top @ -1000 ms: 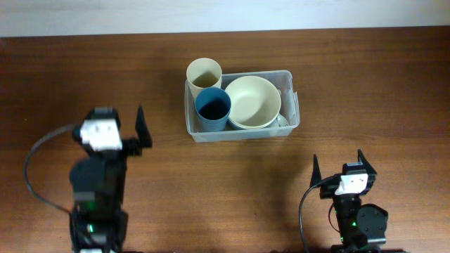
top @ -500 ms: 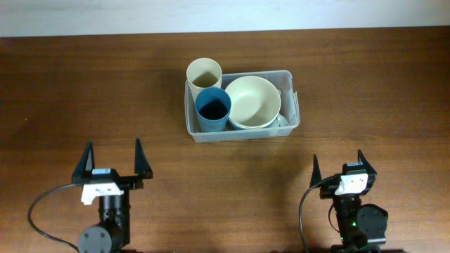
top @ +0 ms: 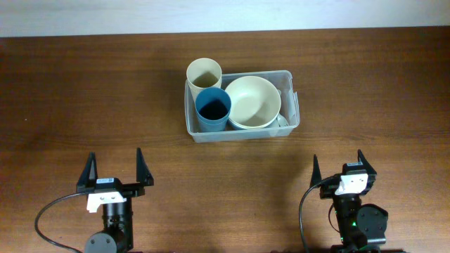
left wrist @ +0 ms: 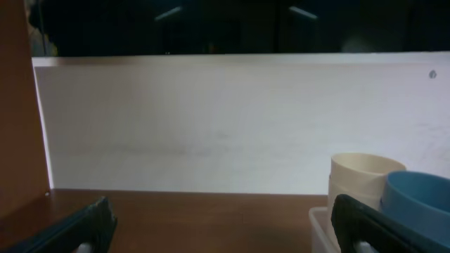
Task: Pack container
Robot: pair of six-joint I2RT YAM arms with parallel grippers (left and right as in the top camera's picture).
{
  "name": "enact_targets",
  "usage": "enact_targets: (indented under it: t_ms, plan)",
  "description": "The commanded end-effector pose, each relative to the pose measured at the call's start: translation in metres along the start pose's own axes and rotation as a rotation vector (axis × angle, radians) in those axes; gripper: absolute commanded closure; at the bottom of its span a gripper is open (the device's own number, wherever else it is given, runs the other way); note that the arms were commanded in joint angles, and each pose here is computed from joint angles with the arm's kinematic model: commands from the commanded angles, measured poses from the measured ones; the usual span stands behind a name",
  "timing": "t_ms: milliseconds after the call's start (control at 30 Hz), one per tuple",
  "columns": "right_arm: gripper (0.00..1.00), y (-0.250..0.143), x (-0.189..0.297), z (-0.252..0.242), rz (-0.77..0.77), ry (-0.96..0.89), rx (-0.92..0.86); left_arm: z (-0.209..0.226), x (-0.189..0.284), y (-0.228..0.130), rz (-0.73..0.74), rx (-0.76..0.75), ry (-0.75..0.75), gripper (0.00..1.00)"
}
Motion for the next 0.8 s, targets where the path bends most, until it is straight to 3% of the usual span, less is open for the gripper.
enact_targets:
  t_ms: [0,567,767]
  plan:
    - [0.01,-0.003,0.0,-0.001,0.007,-0.017,-0.004,0.002,0.003,-0.003,0.01,-0.02,0.008,0.0]
    - [0.01,-0.003,0.0,-0.001,0.007,-0.017,-0.004,0.013,0.012,-0.047,0.322,-0.036,0.076,0.0]
    - [0.01,-0.003,0.0,-0.001,0.007,-0.017,-0.004,0.013,0.012,-0.049,0.334,-0.035,0.071,0.0]
Point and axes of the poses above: each gripper's point midway between its finger pads, its own x axis back along the fingers, its own z axis along the line the jaws close on, y = z × x, the point moved 10 cm from there along x, back along the fingers, and after that the axes turned 11 degrees about x, right-handed, at the moved point
